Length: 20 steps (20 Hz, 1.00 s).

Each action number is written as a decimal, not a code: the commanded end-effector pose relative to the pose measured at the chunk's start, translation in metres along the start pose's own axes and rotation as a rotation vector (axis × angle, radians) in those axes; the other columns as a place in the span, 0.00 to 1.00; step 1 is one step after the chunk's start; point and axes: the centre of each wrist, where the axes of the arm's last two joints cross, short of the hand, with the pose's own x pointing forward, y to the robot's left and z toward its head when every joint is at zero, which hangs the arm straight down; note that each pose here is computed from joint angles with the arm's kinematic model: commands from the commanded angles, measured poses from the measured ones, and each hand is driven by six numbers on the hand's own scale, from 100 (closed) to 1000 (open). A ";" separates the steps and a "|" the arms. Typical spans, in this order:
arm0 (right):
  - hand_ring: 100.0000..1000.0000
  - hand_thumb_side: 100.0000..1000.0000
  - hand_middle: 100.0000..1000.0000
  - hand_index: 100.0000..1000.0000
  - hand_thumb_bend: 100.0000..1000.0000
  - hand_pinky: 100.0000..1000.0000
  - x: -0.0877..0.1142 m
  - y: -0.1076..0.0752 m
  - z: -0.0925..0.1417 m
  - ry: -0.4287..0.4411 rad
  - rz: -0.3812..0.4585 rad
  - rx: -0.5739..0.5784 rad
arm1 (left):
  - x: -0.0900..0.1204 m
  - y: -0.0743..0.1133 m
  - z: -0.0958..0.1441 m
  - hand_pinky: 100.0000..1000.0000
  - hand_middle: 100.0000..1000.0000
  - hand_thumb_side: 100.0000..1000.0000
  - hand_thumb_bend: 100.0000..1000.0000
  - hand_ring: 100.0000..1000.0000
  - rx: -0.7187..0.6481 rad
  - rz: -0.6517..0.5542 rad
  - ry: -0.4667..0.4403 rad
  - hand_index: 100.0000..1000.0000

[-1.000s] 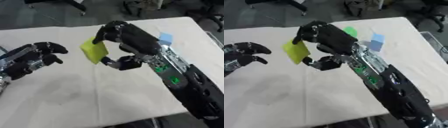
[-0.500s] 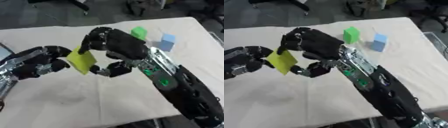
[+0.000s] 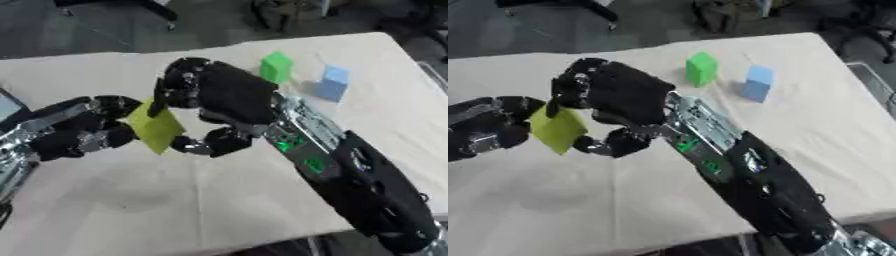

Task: Pick up the objects with one hand, pass them to the other hand, and then place them into the box on the other side of the table.

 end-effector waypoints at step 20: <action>0.66 0.00 0.55 0.63 0.17 0.77 0.001 0.010 -0.018 0.042 0.060 0.037 | 0.024 -0.004 -0.018 0.73 0.70 0.47 0.44 0.86 -0.161 -0.074 -0.070 0.79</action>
